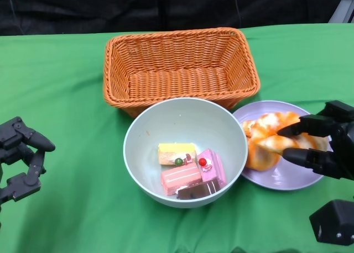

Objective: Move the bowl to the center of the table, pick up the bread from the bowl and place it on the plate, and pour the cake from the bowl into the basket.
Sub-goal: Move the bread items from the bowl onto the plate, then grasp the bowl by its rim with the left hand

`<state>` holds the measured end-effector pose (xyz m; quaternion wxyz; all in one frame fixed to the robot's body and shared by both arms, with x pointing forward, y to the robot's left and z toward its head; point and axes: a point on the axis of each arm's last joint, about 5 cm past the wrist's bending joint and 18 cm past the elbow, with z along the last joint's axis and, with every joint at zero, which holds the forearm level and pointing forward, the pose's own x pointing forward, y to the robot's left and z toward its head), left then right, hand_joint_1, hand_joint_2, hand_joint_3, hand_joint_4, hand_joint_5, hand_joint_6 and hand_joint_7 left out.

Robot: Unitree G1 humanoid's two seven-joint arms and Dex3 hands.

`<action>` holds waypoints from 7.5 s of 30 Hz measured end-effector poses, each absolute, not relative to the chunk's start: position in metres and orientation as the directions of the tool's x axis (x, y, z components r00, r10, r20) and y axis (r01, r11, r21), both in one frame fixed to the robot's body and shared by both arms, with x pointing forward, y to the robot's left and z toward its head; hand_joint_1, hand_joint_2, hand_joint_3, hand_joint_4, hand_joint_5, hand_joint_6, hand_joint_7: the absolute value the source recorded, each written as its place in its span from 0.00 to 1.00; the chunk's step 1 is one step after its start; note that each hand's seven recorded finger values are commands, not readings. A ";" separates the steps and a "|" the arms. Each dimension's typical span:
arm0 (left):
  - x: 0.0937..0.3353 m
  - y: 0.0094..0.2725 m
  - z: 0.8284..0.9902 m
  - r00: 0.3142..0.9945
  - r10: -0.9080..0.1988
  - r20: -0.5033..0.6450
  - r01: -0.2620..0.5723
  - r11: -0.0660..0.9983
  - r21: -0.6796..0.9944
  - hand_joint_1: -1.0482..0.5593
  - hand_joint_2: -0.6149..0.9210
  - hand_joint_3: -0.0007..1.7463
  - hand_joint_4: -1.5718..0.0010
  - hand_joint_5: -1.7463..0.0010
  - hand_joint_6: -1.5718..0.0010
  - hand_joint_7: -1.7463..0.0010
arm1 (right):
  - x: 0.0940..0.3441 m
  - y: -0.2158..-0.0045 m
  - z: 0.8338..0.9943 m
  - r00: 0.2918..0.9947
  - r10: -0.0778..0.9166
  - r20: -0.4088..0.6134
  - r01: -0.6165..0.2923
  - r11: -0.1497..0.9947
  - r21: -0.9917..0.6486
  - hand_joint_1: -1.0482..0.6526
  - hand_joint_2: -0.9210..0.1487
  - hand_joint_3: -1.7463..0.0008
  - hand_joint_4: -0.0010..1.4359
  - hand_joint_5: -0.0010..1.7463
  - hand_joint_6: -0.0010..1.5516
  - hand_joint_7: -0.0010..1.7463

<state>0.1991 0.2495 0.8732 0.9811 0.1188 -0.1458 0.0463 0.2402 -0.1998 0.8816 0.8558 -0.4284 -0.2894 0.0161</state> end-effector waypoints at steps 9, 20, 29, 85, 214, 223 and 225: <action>0.199 0.251 0.871 0.956 0.061 0.286 -0.127 0.967 0.219 0.63 0.80 0.59 0.50 0.04 0.55 0.19 | 0.255 -0.201 0.876 0.882 0.187 0.432 0.229 0.631 -0.741 0.56 0.02 0.99 0.61 0.65 0.68 0.24; 0.199 0.251 0.871 0.956 0.061 0.286 -0.127 0.968 0.217 0.63 0.80 0.57 0.50 0.04 0.55 0.20 | 0.274 -0.178 0.872 0.944 0.139 0.300 0.128 0.685 -0.717 0.55 0.00 0.97 0.58 0.63 0.67 0.19; 0.199 0.251 0.871 0.956 0.060 0.286 -0.126 0.968 0.219 0.63 0.80 0.58 0.50 0.04 0.54 0.20 | 0.289 -0.163 0.880 0.979 0.194 0.056 -0.075 0.607 -0.791 0.50 0.00 0.92 0.49 0.71 0.66 0.07; 0.198 0.254 0.872 0.957 0.067 0.284 -0.130 0.969 0.209 0.63 0.81 0.56 0.51 0.03 0.55 0.19 | 0.261 -0.163 0.976 0.861 0.216 -0.460 -0.505 0.260 -0.823 0.20 0.00 0.95 0.31 0.03 0.26 0.00; 0.283 0.178 0.919 0.244 -0.949 0.197 -0.007 0.201 0.979 0.41 0.97 0.00 0.32 0.97 0.36 0.99 | 0.178 -0.168 0.920 0.934 0.157 0.322 -0.216 0.964 0.156 0.53 0.29 0.51 0.46 0.90 0.44 0.70; 0.285 0.171 0.910 0.219 -0.968 0.121 -0.018 0.120 0.993 0.41 0.96 0.00 0.32 0.99 0.34 0.99 | 0.176 -0.167 0.920 0.935 0.152 0.320 -0.212 0.964 0.161 0.54 0.29 0.50 0.46 0.90 0.44 0.70; 0.286 0.169 0.910 0.214 -0.970 0.113 -0.019 0.112 0.994 0.41 0.96 0.00 0.33 0.99 0.34 0.99 | 0.176 -0.167 0.920 0.934 0.150 0.323 -0.211 0.964 0.162 0.55 0.29 0.50 0.46 0.89 0.44 0.70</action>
